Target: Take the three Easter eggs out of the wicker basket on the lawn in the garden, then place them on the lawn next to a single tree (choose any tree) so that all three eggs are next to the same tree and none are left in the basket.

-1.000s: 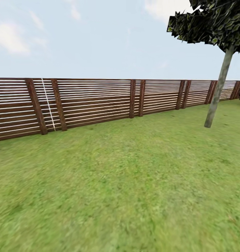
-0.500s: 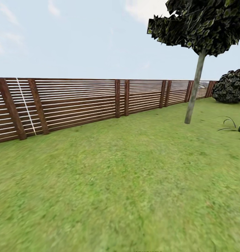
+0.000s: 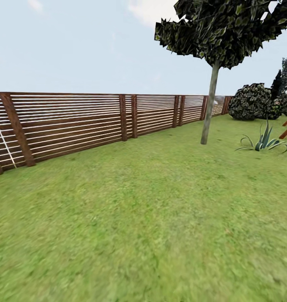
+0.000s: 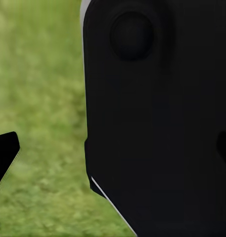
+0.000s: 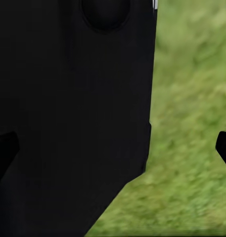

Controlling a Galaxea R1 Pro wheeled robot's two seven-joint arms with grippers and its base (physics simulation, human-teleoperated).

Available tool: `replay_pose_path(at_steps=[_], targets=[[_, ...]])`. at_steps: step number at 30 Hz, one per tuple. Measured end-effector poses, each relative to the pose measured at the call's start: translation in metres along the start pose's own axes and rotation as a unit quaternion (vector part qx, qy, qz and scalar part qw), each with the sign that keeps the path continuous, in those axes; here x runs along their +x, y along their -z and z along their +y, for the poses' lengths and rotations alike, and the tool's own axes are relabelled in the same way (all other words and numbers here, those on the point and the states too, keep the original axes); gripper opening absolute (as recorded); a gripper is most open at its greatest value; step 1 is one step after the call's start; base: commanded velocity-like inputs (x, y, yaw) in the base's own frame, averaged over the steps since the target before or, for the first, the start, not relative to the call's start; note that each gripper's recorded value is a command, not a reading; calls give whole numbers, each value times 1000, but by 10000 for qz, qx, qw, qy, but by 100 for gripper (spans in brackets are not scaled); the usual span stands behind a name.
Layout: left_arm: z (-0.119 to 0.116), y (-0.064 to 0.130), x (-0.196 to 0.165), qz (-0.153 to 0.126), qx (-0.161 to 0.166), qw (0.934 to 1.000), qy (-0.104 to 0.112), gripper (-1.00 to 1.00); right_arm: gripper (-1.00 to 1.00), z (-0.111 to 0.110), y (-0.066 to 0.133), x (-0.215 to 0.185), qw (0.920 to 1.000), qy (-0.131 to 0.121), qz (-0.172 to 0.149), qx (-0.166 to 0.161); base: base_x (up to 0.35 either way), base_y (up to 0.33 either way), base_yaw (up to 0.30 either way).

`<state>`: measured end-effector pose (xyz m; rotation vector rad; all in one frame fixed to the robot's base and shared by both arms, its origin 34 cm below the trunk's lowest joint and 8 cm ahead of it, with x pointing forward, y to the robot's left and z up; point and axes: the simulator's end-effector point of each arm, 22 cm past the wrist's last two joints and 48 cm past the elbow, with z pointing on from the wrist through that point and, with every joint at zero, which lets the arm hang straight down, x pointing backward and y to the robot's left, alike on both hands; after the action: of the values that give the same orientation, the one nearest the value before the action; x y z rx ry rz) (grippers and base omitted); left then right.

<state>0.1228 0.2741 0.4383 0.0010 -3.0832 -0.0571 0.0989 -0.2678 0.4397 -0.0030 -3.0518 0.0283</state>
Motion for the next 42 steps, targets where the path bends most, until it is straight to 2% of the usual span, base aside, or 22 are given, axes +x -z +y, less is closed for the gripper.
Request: replay_pose_path(at_steps=[23, 42], targets=[[0, 0, 10, 134, 0, 9999, -5, 100, 100, 0, 0, 10, 9999, 4, 137, 5, 0, 0, -201], [0, 0, 15, 197, -1, 9998, -7, 100, 100, 8, 1, 15, 9998, 65, 205, -52, 0, 0, -18]])
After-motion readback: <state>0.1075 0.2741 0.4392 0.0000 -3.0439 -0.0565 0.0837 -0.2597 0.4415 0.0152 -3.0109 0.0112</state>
